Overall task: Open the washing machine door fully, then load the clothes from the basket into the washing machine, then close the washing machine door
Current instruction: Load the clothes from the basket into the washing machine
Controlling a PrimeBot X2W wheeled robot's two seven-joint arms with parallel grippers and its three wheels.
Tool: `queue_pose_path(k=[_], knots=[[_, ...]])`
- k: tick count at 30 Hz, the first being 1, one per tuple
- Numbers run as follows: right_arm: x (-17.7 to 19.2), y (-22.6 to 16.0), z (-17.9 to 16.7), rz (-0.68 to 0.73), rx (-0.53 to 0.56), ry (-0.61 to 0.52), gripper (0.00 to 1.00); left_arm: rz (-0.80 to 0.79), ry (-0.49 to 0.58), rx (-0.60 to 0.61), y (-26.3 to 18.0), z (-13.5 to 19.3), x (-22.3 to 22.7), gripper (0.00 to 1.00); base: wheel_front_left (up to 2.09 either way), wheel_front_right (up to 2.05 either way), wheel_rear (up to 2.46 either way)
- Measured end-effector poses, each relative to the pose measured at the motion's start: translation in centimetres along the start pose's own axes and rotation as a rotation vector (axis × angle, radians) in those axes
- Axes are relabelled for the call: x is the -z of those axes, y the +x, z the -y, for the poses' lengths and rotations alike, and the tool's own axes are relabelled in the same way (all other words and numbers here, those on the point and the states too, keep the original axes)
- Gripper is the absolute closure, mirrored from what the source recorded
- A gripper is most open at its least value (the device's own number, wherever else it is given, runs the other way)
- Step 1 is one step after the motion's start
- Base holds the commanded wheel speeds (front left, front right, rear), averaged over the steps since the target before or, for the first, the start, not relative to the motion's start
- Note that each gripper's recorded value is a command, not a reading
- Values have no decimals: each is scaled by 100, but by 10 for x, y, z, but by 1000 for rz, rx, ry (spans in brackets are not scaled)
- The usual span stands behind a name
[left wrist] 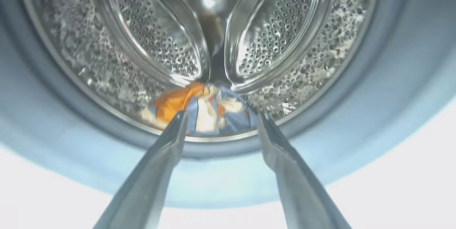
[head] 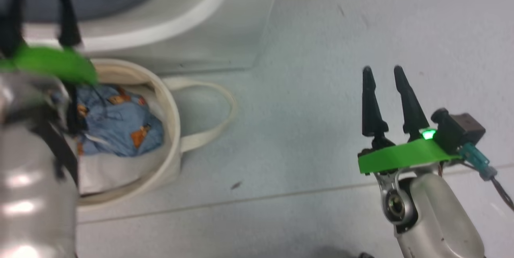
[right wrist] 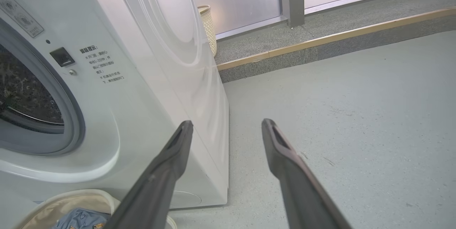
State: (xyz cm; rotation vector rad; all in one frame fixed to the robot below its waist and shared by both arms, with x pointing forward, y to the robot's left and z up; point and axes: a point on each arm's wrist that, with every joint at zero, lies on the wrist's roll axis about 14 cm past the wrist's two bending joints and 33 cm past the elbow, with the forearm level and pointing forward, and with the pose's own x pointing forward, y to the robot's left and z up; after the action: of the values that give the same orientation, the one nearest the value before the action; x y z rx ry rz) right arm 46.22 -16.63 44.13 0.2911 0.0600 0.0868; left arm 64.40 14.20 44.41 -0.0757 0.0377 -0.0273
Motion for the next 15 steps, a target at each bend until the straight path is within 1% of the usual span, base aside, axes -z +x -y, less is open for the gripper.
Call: queue_pose_path(k=[8,13,15], knots=[[-35,-27,-16,77,-21,6,0,-63,-32,-23,-94,-8,11,0,0,0,0],[-52,-45,-26,120,-36,12,0,-63,-48,-29,-138,-9,6,0,0,0,0],[-55,-51,-26,128,-32,16,0,-58,-76,-28,-152,-8,4,0,0,0,0]])
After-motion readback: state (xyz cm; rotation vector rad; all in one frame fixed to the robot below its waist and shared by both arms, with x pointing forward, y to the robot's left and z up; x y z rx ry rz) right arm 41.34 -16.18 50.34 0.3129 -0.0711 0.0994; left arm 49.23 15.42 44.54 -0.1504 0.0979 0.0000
